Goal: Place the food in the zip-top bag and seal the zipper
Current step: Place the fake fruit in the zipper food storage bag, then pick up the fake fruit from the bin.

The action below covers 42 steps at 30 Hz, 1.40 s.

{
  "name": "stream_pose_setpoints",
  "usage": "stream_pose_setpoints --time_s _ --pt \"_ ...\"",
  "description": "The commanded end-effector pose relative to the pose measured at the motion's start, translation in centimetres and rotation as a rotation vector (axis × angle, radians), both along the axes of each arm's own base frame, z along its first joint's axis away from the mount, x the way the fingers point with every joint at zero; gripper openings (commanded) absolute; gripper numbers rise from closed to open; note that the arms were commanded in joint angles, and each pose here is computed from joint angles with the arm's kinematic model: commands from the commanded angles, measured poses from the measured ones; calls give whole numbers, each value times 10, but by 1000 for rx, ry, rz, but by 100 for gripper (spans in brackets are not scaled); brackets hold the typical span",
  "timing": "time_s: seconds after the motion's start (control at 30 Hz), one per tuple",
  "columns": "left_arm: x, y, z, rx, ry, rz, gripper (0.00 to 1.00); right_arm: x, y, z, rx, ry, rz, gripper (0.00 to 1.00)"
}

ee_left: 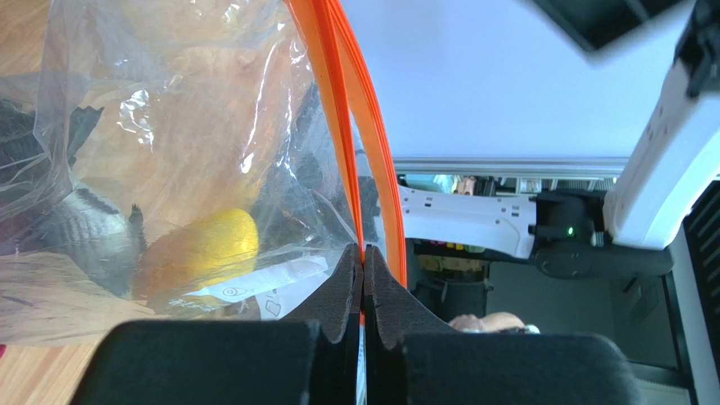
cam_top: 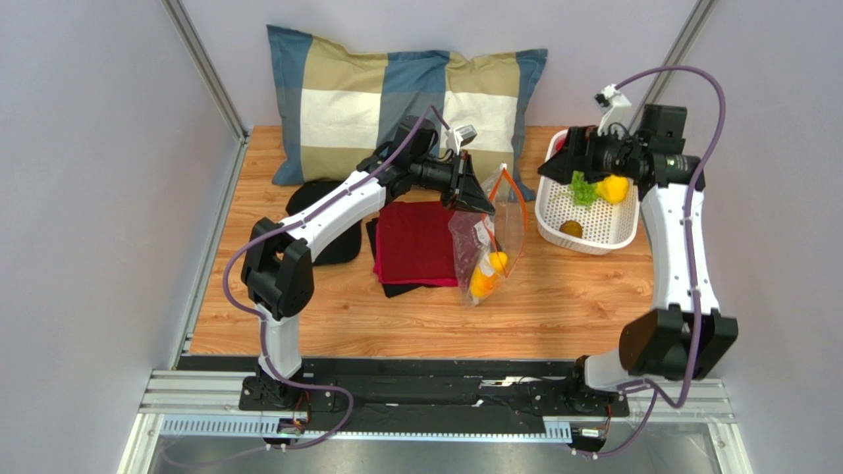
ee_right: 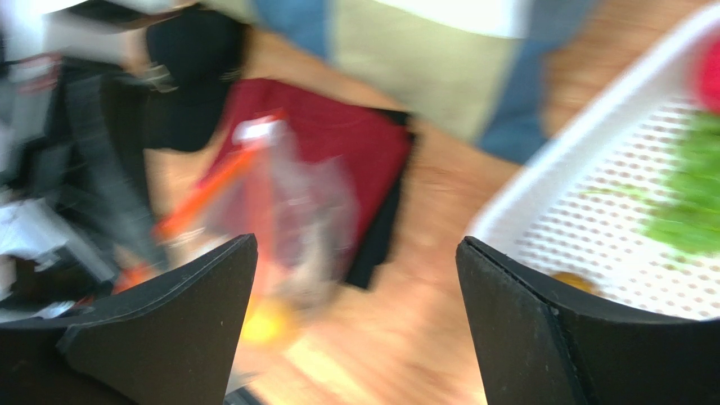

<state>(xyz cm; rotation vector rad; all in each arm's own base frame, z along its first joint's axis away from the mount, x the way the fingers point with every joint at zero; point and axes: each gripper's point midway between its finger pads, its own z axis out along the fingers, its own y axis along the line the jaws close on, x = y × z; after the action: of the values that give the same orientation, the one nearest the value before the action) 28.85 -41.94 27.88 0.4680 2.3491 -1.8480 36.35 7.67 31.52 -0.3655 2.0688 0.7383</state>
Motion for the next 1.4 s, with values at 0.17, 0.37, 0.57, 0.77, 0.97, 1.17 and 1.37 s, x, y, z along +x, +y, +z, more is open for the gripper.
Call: stream_pose_setpoints --time_s 0.17,0.37,0.57,0.77,0.97,1.17,1.37 --pt "-3 2 16 -19 -82 -4 0 117 -162 -78 -393 61 -316 92" --pt "-3 3 9 -12 -77 -4 0 160 -214 -130 -562 106 -342 94" --pt "-4 3 9 -16 -74 -10 0 178 -232 -164 -663 89 -270 97" --pt "-1 1 10 -14 -77 -6 0 181 -243 -189 -732 116 -236 97" --pt "0 1 7 -10 -74 -7 0 172 -251 -212 -755 155 -226 94" --pt "0 0 8 -11 -78 -8 0 162 -253 -227 -756 196 -209 85" --pt "1 -1 7 -10 -79 -8 0 155 -252 -219 -748 199 -207 60"
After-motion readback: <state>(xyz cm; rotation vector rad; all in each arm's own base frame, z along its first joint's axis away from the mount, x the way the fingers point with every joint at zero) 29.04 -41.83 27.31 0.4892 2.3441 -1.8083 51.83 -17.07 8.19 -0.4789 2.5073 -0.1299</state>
